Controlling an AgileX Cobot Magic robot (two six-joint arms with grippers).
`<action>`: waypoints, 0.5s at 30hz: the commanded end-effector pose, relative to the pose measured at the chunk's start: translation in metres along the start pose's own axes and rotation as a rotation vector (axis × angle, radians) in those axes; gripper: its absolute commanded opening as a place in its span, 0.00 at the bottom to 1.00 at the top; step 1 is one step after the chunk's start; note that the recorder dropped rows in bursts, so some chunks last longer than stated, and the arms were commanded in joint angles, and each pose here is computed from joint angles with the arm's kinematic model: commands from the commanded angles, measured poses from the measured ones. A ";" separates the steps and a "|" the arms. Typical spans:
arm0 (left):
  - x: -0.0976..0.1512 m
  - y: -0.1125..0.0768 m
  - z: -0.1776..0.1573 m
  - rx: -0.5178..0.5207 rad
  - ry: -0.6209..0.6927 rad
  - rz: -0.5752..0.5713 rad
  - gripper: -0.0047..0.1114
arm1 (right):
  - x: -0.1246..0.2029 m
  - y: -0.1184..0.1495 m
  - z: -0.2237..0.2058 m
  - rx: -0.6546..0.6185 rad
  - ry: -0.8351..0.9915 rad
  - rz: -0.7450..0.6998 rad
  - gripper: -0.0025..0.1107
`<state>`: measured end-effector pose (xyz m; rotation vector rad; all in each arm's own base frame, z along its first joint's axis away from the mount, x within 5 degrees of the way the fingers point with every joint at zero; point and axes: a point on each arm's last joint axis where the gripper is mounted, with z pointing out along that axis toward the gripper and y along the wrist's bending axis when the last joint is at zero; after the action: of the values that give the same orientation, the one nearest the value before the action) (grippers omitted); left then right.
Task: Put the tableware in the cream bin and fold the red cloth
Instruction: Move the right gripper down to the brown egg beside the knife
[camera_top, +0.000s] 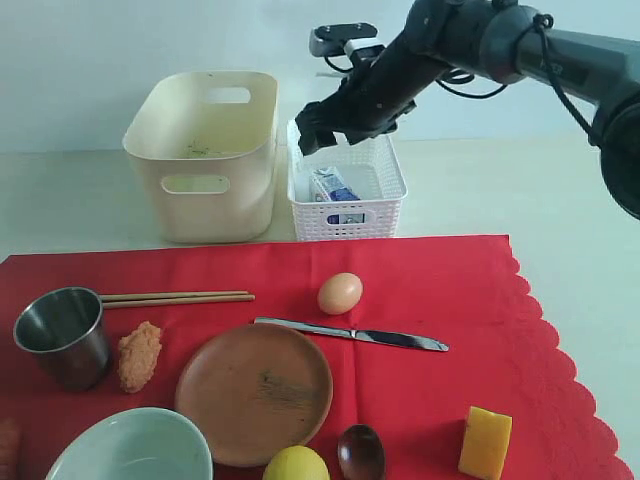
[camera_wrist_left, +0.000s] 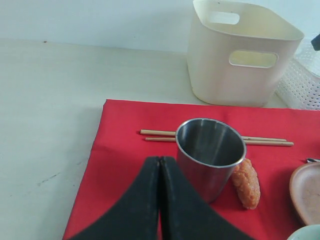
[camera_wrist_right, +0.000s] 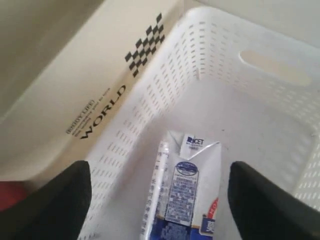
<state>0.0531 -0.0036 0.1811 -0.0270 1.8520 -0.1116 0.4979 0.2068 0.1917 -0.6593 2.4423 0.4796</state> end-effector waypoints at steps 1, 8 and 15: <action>0.000 0.000 0.000 -0.002 -0.011 0.000 0.04 | -0.012 0.007 -0.023 -0.029 0.045 -0.005 0.64; 0.000 0.000 0.000 -0.002 -0.011 0.000 0.04 | -0.017 0.011 -0.059 0.029 0.164 -0.019 0.64; 0.000 0.000 0.000 -0.002 -0.011 0.000 0.04 | -0.033 0.018 -0.113 0.122 0.104 -0.039 0.60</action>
<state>0.0531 -0.0036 0.1811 -0.0270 1.8520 -0.1116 0.4715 0.1875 0.2724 -0.7208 2.5797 0.3194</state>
